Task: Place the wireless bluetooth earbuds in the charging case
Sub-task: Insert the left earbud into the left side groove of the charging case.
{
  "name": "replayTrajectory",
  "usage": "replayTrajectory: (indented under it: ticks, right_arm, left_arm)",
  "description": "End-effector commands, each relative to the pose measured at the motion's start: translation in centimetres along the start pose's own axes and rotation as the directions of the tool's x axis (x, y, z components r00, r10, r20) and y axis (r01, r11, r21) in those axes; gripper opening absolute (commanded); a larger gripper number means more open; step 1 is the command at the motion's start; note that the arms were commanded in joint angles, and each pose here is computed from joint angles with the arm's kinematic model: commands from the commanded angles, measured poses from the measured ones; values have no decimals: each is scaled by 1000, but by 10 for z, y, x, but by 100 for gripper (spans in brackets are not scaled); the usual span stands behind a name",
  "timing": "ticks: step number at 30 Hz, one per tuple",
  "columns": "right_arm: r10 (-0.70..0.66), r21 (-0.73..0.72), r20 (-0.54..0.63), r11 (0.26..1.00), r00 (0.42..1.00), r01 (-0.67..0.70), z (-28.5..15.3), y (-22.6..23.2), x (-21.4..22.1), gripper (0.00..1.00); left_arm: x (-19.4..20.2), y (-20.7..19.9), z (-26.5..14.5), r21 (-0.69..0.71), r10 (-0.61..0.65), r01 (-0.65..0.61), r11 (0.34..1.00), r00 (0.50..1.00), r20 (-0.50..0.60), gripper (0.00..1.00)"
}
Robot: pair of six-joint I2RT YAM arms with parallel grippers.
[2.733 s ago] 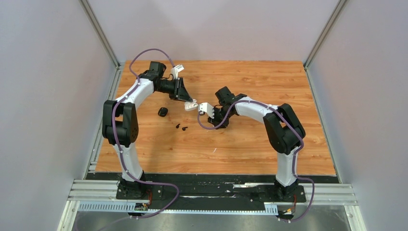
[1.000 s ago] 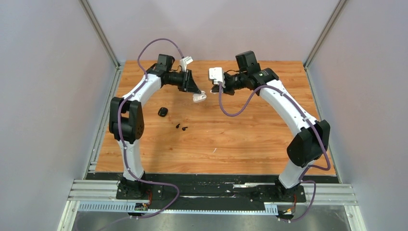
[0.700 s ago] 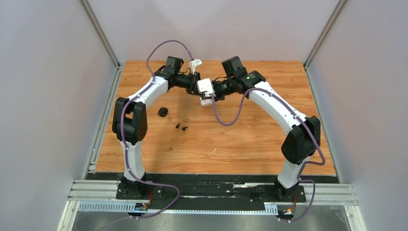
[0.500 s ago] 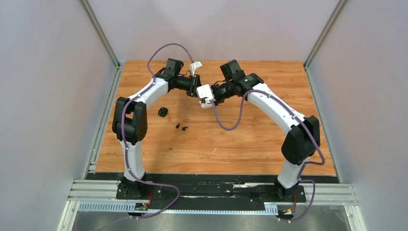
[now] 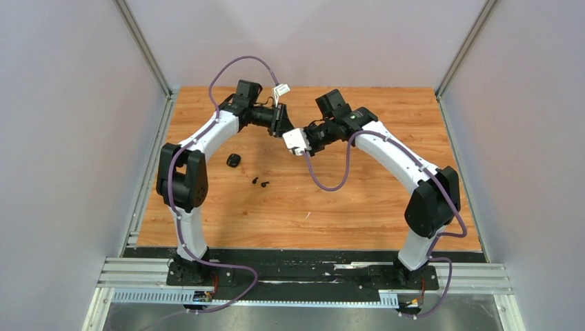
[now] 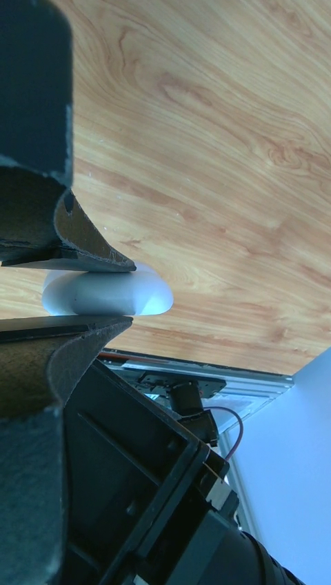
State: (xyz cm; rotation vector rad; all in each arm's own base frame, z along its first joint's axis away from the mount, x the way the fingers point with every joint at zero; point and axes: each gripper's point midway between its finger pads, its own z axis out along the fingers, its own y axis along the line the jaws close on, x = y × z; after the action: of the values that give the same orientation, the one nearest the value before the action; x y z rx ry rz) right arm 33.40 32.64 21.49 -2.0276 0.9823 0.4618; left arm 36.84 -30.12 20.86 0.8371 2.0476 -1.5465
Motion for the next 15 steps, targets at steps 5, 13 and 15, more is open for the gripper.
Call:
replayTrajectory:
  ticks: [5,13,15]
  right_arm:
    - [-115,33,-23,993,993,116,-16,-7,-15,0]
    - [-101,12,-7,995,995,101,-12,3,-15,0]
    - [-97,3,-9,995,995,97,-12,5,-14,1]
  left_arm:
    - [-11,-36,-3,49,114,-114,992,993,0,0]
    - [-10,-39,-3,52,117,-117,992,993,-3,0]
    - [-10,-38,-3,51,116,-115,992,993,-3,0]
